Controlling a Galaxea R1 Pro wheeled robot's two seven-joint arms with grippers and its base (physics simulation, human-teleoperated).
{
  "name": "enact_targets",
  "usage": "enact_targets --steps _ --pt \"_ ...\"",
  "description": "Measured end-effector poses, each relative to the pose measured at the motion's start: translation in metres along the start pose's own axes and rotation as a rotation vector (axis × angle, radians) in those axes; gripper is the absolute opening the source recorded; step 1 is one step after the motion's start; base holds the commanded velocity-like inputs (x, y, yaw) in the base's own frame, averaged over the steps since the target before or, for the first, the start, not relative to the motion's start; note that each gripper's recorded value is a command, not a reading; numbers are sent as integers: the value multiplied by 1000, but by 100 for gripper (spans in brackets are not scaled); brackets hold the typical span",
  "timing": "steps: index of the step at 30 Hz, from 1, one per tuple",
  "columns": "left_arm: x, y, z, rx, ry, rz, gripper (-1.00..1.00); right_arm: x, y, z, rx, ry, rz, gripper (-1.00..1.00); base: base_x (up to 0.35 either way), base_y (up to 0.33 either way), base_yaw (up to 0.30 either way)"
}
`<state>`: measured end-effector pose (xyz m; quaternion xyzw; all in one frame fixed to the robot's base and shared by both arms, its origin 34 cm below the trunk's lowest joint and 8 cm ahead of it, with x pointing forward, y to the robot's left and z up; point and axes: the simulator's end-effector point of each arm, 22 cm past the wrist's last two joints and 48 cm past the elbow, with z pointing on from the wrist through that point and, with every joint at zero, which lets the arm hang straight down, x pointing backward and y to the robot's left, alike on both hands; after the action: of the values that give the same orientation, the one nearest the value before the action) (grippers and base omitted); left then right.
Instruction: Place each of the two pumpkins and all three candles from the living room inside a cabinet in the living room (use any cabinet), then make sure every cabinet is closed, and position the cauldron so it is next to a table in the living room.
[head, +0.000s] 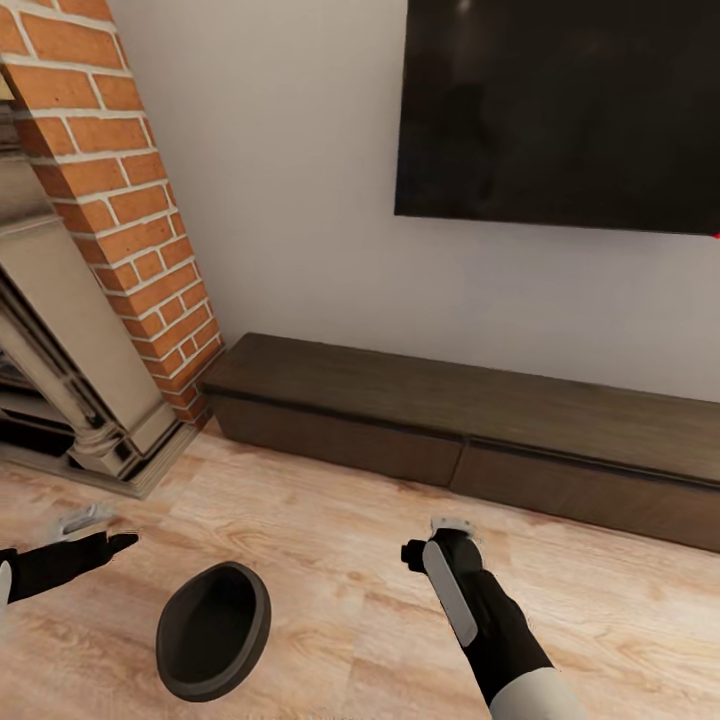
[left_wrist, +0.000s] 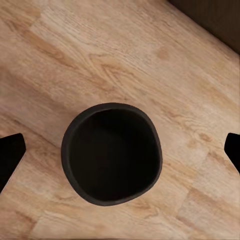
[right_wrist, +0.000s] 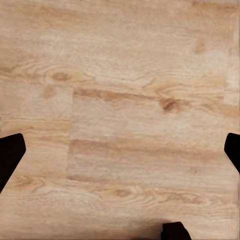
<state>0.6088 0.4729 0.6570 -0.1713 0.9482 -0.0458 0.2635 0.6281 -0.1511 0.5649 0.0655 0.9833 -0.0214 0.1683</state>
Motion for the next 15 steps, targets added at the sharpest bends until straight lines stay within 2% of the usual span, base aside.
enact_targets --steps 6,8,15 --pt "-4 0 -2 -1 -9 6 100 -15 43 -13 -31 -63 -153 100 0 0 193" --pt "-5 -1 -2 0 -12 8 100 -11 52 -14 -38 -66 -187 100 0 0 194" --pt "-3 -5 1 8 -7 10 100 -6 56 -11 -46 -56 -201 100 0 0 198"
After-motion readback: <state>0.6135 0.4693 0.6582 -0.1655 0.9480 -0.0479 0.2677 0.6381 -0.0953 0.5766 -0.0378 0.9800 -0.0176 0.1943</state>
